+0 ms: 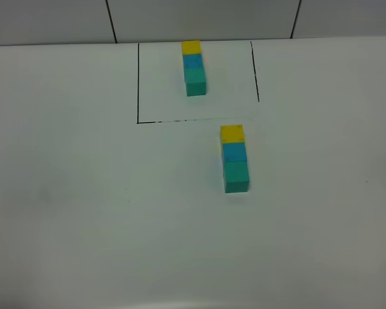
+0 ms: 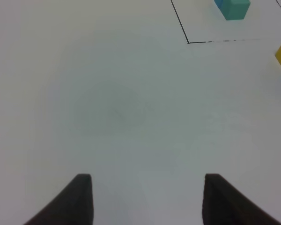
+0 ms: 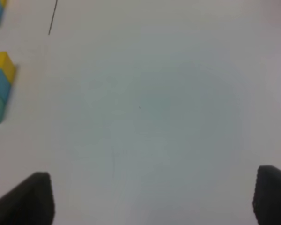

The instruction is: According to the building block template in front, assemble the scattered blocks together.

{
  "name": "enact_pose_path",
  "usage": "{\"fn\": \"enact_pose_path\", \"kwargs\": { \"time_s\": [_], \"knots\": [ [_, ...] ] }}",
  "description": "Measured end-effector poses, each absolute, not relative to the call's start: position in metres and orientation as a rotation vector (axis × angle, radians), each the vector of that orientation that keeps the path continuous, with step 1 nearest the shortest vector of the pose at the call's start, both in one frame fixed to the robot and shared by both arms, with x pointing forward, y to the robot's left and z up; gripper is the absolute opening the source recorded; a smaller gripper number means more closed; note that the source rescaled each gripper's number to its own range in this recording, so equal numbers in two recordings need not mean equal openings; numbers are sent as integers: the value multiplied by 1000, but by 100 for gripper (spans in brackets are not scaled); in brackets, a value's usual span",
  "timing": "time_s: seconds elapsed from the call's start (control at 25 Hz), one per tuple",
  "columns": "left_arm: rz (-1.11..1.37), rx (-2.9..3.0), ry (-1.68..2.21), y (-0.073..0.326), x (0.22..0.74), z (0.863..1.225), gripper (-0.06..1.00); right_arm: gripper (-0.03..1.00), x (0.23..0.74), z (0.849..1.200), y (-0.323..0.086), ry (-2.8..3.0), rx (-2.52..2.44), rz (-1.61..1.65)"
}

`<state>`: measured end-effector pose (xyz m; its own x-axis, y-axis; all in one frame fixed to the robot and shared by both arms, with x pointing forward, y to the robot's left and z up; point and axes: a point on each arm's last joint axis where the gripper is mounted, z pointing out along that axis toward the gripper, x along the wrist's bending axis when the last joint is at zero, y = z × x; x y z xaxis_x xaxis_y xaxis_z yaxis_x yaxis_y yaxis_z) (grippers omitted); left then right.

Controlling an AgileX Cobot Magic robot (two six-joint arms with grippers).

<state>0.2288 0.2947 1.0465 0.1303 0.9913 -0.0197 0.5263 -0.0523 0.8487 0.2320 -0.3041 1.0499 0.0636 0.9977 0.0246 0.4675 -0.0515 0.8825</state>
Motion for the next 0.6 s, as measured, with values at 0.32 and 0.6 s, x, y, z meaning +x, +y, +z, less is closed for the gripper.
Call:
{"fn": "enact_pose_path", "kwargs": {
  "time_s": [0.32, 0.6],
  "knots": [
    [804, 1678, 1488, 295, 229, 1046, 15, 73, 232, 1050, -304, 1494, 1616, 924],
    [804, 1678, 1488, 295, 229, 1046, 15, 73, 232, 1050, -304, 1501, 1609, 922]
  ]
}}
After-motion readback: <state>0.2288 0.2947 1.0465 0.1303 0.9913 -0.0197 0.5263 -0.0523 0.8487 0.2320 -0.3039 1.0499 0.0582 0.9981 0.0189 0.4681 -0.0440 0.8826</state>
